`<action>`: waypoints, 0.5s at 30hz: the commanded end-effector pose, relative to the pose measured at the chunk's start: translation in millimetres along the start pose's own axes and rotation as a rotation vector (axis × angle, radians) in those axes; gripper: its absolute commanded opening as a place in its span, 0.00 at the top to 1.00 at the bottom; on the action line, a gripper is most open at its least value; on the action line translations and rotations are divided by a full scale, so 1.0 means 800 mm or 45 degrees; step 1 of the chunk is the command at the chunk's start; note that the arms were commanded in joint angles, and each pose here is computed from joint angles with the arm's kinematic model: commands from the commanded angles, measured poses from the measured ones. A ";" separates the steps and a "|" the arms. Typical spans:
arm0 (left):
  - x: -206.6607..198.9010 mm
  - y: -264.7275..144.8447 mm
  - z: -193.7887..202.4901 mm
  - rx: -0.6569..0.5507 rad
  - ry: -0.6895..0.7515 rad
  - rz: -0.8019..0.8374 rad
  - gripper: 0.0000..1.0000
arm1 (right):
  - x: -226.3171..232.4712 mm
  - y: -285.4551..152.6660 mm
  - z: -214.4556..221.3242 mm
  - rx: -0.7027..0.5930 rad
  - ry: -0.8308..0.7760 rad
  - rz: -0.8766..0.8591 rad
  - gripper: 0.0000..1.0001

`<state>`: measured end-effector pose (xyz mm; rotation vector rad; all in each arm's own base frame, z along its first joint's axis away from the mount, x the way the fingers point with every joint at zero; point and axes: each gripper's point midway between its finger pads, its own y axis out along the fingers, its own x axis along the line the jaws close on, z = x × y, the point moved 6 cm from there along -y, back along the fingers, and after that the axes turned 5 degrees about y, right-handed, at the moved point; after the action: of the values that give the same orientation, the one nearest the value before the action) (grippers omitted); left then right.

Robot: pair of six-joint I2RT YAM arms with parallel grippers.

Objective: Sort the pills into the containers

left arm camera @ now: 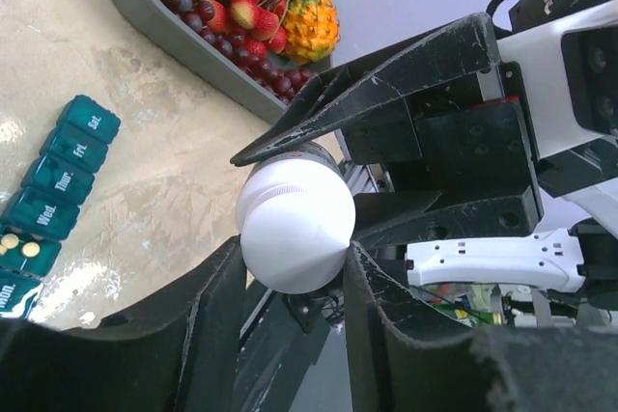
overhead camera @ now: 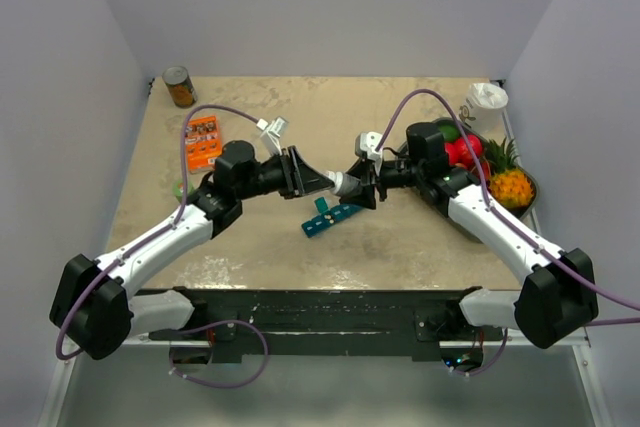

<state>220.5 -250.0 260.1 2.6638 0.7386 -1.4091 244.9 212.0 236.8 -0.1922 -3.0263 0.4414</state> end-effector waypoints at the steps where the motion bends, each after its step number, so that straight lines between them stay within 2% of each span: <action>1: -0.021 0.000 -0.004 0.045 0.157 0.144 0.83 | 0.006 -0.003 -0.034 -0.097 -0.078 -0.047 1.00; 3: -0.021 -0.001 -0.001 0.071 0.219 0.182 0.85 | 0.010 -0.001 -0.034 -0.115 -0.040 -0.090 1.00; 8: -0.014 -0.008 0.011 0.197 0.530 0.338 0.85 | 0.022 0.005 -0.036 -0.167 0.078 -0.209 1.00; 12: -0.005 -0.014 0.015 0.243 0.875 0.404 0.83 | 0.033 0.008 -0.043 -0.255 0.125 -0.349 1.00; 13: -0.005 -0.015 0.015 0.240 0.923 0.423 0.76 | 0.036 0.008 -0.041 -0.251 0.200 -0.374 1.00; 15: -0.005 -0.013 0.008 0.189 1.030 0.415 0.66 | 0.038 0.009 -0.041 -0.262 0.205 -0.399 1.00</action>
<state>214.8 -241.5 260.8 3.1283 0.3824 -0.7373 227.0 220.3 234.1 0.0108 -2.8151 0.2513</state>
